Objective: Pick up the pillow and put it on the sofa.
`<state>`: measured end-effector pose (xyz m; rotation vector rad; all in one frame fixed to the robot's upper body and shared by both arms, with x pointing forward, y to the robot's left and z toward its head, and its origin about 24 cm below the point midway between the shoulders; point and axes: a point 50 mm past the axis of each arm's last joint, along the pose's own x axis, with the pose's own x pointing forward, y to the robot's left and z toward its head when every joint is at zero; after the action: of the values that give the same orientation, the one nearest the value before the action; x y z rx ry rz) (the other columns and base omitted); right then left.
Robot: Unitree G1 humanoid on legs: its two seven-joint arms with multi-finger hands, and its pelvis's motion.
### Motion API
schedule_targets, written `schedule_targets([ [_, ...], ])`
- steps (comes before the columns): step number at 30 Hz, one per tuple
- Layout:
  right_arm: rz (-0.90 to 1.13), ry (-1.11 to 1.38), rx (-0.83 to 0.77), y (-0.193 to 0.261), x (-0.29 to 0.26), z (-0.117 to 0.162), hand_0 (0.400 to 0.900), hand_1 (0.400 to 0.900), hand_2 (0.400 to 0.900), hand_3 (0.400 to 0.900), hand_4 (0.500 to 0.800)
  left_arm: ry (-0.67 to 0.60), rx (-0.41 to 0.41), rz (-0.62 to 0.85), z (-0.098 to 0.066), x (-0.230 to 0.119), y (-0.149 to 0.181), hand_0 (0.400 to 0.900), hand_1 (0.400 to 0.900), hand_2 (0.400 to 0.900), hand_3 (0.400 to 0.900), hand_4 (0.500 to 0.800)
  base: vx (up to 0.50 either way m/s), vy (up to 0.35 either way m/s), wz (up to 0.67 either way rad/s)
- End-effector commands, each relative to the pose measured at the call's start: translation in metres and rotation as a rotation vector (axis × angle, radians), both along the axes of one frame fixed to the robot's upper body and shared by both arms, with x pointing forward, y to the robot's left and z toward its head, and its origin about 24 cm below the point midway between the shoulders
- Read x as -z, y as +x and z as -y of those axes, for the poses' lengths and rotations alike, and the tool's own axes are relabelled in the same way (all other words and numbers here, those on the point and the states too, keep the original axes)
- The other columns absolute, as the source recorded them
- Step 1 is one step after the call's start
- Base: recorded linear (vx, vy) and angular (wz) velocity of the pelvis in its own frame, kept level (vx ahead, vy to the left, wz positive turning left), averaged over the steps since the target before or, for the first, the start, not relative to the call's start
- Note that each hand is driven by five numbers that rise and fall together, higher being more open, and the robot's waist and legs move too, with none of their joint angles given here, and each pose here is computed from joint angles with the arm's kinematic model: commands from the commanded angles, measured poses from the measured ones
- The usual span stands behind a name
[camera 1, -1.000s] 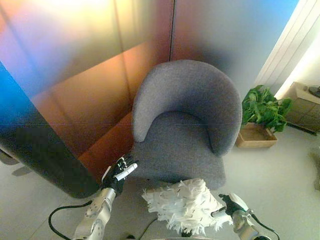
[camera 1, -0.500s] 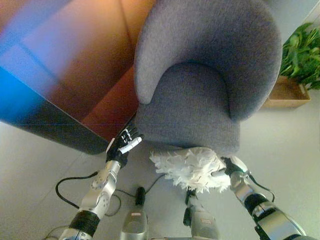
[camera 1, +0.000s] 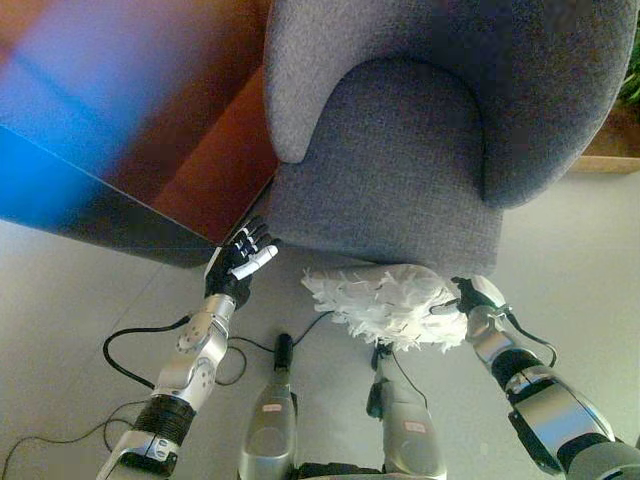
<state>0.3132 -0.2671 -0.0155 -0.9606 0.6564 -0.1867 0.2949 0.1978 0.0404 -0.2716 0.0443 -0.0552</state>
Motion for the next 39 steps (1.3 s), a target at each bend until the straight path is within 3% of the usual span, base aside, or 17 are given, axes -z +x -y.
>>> schedule_targets([
  [1,0.133,-0.109,0.025,0.03,-0.056,0.025,0.9,0.9,0.9,0.9,0.8,0.0,0.091,0.316,0.016,-0.069,0.015,0.9,0.9,0.9,0.9,0.8,-0.031,0.002,0.02],
  [23,0.26,-0.163,-0.034,0.066,-0.121,0.019,0.9,0.9,0.9,0.9,0.8,-0.073,0.123,0.488,0.037,-0.104,0.019,0.9,0.9,0.9,0.9,0.8,-0.025,0.019,0.0],
  [24,0.263,-0.166,-0.036,0.067,-0.124,0.019,0.859,0.859,0.859,0.859,0.775,-0.074,0.125,0.492,0.037,-0.104,0.019,0.9,0.9,0.9,0.9,0.8,0.0,0.0,0.0],
  [26,0.271,-0.175,-0.039,0.069,-0.13,0.019,0.4,0.4,0.4,0.4,0.5,-0.078,0.131,0.5,0.039,-0.106,0.019,0.9,0.9,0.9,0.9,0.8,-0.011,0.008,0.02],
  [39,0.28,-0.164,-0.019,0.067,-0.129,0.024,0.4,0.4,0.4,0.4,0.5,-0.08,0.137,0.503,0.041,-0.105,0.016,0.9,0.9,0.9,0.9,0.8,-0.002,0.001,0.0],
])
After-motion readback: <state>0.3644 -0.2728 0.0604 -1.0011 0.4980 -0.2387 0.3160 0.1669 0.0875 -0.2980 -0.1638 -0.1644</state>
